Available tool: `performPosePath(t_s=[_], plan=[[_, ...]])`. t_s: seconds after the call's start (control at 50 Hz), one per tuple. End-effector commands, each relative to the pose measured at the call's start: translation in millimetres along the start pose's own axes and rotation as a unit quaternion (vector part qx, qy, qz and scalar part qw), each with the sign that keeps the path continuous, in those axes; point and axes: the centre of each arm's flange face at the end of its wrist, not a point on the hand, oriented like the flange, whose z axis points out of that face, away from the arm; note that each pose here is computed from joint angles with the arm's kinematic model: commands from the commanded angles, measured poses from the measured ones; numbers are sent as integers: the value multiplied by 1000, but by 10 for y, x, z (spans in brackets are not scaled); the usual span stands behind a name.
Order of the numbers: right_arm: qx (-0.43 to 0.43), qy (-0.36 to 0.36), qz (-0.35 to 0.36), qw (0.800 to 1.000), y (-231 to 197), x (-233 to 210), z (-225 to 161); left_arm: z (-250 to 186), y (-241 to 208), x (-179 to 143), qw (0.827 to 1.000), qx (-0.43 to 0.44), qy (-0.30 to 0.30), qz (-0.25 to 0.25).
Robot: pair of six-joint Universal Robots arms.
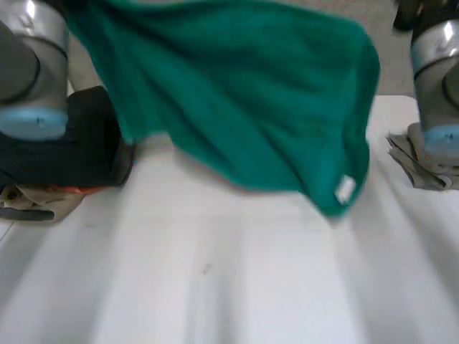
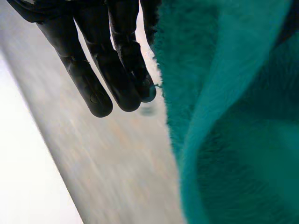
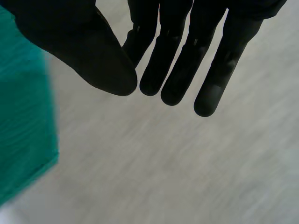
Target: Fold the laundry.
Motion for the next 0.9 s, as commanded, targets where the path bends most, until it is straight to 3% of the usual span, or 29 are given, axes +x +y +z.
performPosePath(t_s=[0.02, 0.2, 0.32, 0.46, 0.54, 0.64, 0.74, 0.82, 0.9], plan=[[103, 0, 19, 995, -484, 193, 48, -22, -269, -100, 999, 25, 1, -35], [4, -99, 24, 995, -188, 65, -330, -644, 272, -40, 991, -117, 52, -30], [-101, -192, 41, 975, 237, -209, -786, -1101, 455, 68, 982, -161, 90, -31], [-188, -225, 78, 953, 559, -343, -1016, -1210, 81, 129, 987, -97, 125, -36], [-245, -235, 143, 930, 656, -448, -1110, -1252, -236, 134, 987, -72, 139, -33], [-303, -231, 264, 886, 668, -678, -1218, -1298, -638, 129, 984, -54, 162, -42], [-322, -244, 337, 850, 631, -1004, -1312, -1331, -911, 109, 982, -44, 176, -48], [-317, -267, 359, 836, 615, -1321, -1371, -1364, -1134, 86, 981, -29, 183, -54], [-297, -279, 362, 839, 684, -1615, -1365, -1424, -1357, 62, 980, -12, 187, -65]])
